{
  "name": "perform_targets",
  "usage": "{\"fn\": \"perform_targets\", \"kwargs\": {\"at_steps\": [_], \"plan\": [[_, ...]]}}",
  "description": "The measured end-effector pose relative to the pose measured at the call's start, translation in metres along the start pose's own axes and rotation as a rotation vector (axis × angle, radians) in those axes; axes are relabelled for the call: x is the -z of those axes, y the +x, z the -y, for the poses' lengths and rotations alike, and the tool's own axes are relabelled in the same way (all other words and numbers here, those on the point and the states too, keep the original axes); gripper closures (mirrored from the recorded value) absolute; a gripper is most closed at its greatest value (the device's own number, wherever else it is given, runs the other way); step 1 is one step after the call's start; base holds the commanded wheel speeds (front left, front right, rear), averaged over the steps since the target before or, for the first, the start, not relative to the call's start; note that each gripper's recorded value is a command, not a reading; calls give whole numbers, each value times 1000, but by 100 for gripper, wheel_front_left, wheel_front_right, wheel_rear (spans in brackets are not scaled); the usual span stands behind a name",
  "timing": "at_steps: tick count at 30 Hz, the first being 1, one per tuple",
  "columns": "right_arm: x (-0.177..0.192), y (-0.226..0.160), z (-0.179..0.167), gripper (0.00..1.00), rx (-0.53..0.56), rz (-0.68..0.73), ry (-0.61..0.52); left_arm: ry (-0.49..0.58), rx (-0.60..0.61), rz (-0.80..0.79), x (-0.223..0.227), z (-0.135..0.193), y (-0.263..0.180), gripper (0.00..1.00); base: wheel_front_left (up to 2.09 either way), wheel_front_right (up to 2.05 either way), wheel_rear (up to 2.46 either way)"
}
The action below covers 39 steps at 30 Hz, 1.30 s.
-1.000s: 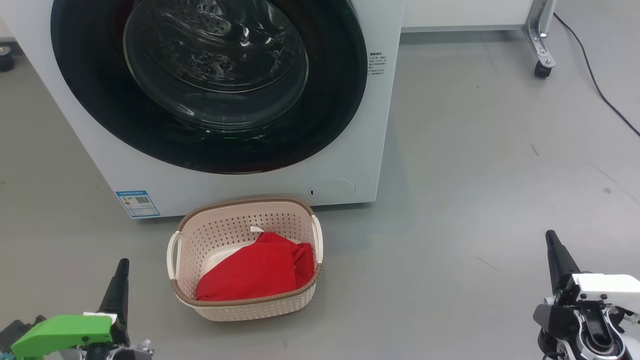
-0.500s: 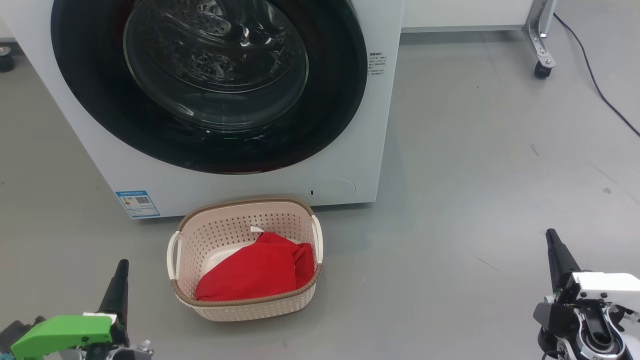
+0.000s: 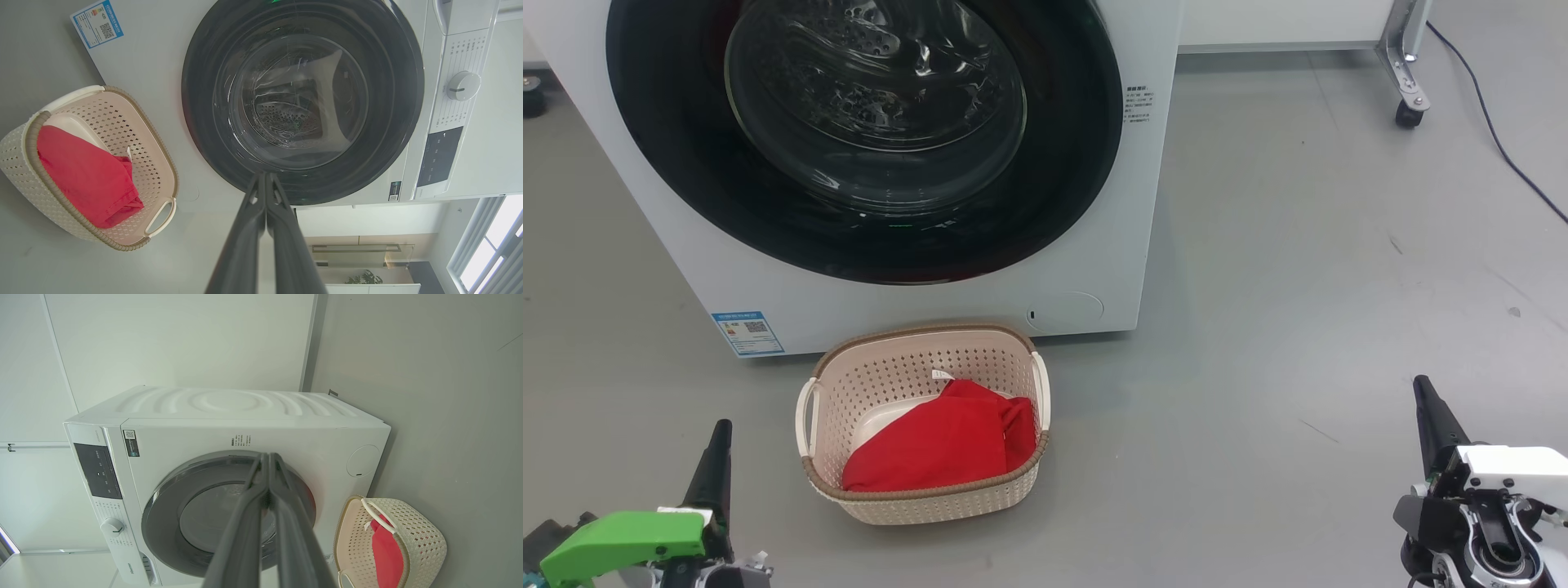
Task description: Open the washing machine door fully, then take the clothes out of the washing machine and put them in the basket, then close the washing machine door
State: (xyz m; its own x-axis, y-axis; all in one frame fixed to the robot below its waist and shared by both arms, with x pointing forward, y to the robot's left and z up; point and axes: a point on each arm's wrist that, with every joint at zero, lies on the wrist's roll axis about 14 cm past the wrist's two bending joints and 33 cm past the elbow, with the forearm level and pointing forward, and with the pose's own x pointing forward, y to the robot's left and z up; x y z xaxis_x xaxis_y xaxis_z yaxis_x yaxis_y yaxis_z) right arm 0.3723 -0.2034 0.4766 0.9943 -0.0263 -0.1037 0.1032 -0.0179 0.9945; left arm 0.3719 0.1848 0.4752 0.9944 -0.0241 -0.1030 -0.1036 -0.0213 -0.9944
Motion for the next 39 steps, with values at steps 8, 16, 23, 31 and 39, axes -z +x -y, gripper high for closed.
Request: {"fn": "perform_targets", "kwargs": {"at_steps": [8,16,23,31,39], "plan": [[0,2,-2,100,-6,0,0,0,-1,1,0,0,0,100,0,0,0],[0,2,-2,100,-6,0,1,-1,-3,2,-1,-1,0,100,0,0,0],[-1,2,-2,100,-6,2,1,-1,-4,0,0,-1,0,100,0,0,0],[-1,2,-1,100,-5,3,1,-1,-3,-4,0,-1,0,100,0,0,0],[-1,2,-2,100,-7,4,2,-1,-5,-4,0,-2,0,100,0,0,0]]}}
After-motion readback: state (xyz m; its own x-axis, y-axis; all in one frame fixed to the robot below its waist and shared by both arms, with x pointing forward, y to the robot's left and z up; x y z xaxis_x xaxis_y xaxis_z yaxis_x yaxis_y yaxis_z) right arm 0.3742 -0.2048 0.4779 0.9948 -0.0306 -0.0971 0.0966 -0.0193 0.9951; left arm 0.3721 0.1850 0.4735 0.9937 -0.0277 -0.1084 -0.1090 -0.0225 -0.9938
